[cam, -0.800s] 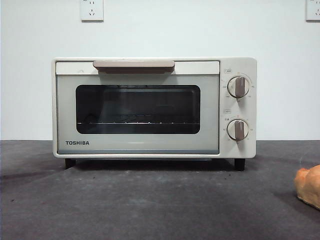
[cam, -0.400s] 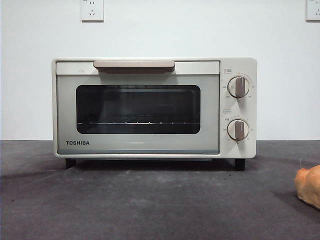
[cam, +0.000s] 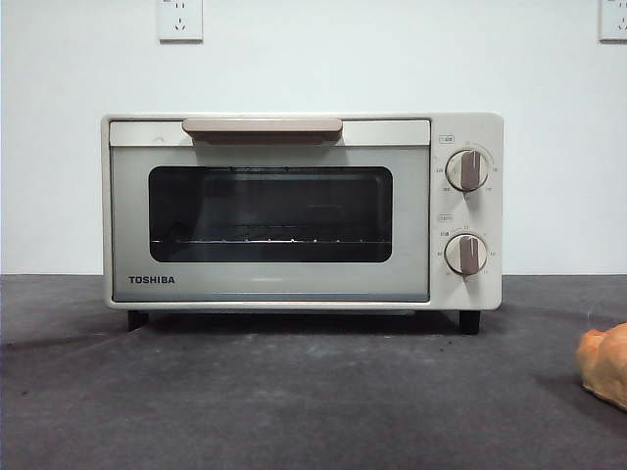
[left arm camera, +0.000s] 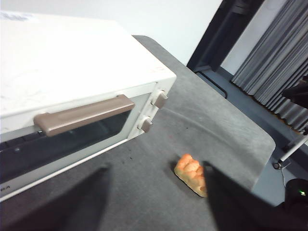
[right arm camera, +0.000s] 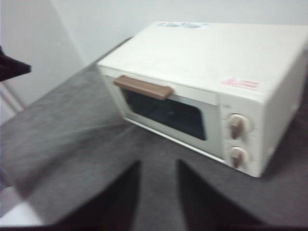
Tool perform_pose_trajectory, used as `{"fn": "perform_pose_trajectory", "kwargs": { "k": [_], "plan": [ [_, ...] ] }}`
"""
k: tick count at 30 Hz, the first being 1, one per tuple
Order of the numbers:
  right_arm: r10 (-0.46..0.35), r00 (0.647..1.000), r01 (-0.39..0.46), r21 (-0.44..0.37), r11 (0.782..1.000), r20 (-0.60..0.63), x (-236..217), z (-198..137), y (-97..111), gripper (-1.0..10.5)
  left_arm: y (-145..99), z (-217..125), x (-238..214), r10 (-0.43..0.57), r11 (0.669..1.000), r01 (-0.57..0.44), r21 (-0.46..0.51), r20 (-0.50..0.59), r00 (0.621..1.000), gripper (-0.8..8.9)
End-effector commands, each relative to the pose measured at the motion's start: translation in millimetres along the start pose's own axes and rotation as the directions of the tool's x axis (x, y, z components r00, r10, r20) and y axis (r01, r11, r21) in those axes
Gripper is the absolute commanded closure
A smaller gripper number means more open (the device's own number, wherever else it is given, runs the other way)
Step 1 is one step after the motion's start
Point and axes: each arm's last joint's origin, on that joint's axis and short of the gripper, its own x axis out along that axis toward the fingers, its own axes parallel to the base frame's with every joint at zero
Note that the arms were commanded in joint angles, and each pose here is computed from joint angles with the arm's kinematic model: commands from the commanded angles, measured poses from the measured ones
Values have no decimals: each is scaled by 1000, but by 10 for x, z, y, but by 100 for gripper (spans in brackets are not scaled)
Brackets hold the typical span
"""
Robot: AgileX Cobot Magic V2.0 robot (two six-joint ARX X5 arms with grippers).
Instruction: The left arm flap open the oven, the right arm pick bread and place it into oven, the left arm flap close the oven
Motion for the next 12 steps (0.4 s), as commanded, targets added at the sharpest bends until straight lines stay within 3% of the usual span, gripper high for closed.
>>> {"fn": "perform_pose_trajectory", "kwargs": {
  "k": [1,5,12],
  "plan": [
    [-29,999,29,-23,999,19,-19,47,10,561,-16,70,-1,6,999,-6,33,20,1000,359],
    [-73,997,73,-18,997,22,-19,48,-3,385,-8,70,8,9,1000,-9,30,17,1000,304],
    [-76,997,75,15,997,21,-19,46,-5,371,-2,69,15,9,1000,-10,29,14,1000,310]
  ]
}}
